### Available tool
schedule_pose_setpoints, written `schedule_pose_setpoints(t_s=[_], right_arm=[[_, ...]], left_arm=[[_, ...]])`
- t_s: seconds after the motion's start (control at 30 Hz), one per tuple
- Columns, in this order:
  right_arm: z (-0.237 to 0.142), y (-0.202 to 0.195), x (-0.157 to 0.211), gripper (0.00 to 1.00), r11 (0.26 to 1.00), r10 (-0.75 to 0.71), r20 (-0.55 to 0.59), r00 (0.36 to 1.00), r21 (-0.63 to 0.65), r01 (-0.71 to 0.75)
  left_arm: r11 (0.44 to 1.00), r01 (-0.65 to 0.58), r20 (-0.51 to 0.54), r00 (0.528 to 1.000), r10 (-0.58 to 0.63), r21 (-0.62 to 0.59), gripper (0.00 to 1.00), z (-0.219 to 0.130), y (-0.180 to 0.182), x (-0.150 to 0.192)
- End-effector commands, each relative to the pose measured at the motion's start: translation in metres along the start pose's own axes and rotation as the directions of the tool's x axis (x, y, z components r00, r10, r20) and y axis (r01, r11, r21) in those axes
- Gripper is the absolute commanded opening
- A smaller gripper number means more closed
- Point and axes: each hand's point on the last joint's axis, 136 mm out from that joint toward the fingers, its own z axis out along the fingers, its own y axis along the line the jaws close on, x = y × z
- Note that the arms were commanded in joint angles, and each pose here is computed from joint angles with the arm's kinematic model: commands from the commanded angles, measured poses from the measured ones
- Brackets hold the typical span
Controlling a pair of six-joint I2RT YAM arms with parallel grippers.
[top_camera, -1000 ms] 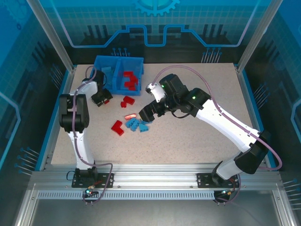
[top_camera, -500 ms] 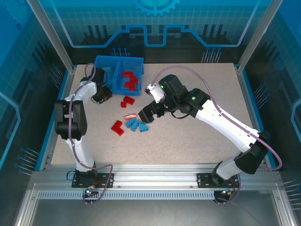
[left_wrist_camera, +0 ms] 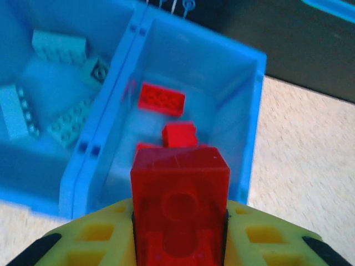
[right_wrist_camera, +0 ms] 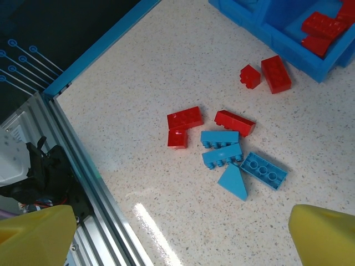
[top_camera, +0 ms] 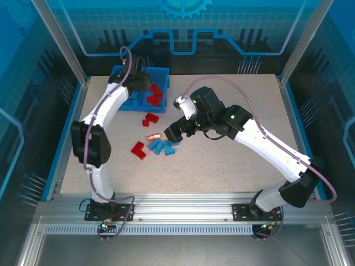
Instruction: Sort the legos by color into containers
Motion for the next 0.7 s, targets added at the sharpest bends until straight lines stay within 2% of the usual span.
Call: schedule_pose_setpoints(t_s=[0.0, 0.07, 0.13, 0.2, 0.27, 0.43, 0.67], right_arm=[[-0.013, 0.003, 0.001, 1.00, 1.000, 0.007, 0.032, 0.999, 0.011, -0.007], [-0.015, 0.001, 0.003, 1.00, 1.000, 0.009, 0.037, 0.999, 0.019, -0.010], [-0.017, 0.000, 0.004, 1.00, 1.000, 0.011, 0.039, 0.999, 0.027, -0.012], [-0.017, 0.000, 0.004, 1.00, 1.000, 0.011, 0.040, 0.999, 0.028, -0.012], [-0.017, 0.000, 0.004, 1.00, 1.000, 0.011, 0.041, 0.999, 0.029, -0.012], [-0.009, -0.001, 0.002, 1.00, 1.000, 0.008, 0.029, 1.000, 0.024, -0.009], [0.006, -0.005, -0.002, 1.00, 1.000, 0.011, 0.014, 1.000, 0.027, -0.011]], left_arm=[[0.985, -0.113, -0.031, 0.994, 0.109, -0.129, 0.36, 0.049, 0.020, 0.005], [0.985, -0.126, -0.033, 0.992, 0.123, -0.120, 0.44, 0.062, 0.015, 0.002], [0.989, -0.117, -0.023, 0.993, 0.116, -0.087, 0.56, 0.066, 0.007, -0.003], [0.994, -0.100, -0.003, 0.995, 0.100, -0.051, 0.61, 0.059, -0.001, -0.009], [0.996, -0.083, 0.010, 0.996, 0.083, -0.022, 0.61, 0.047, -0.007, -0.013], [0.997, -0.051, 0.038, 0.998, 0.049, 0.053, 0.61, -0.008, -0.021, -0.016], [0.993, -0.001, 0.008, 1.000, 0.000, 0.115, 0.61, -0.083, -0.009, 0.026]])
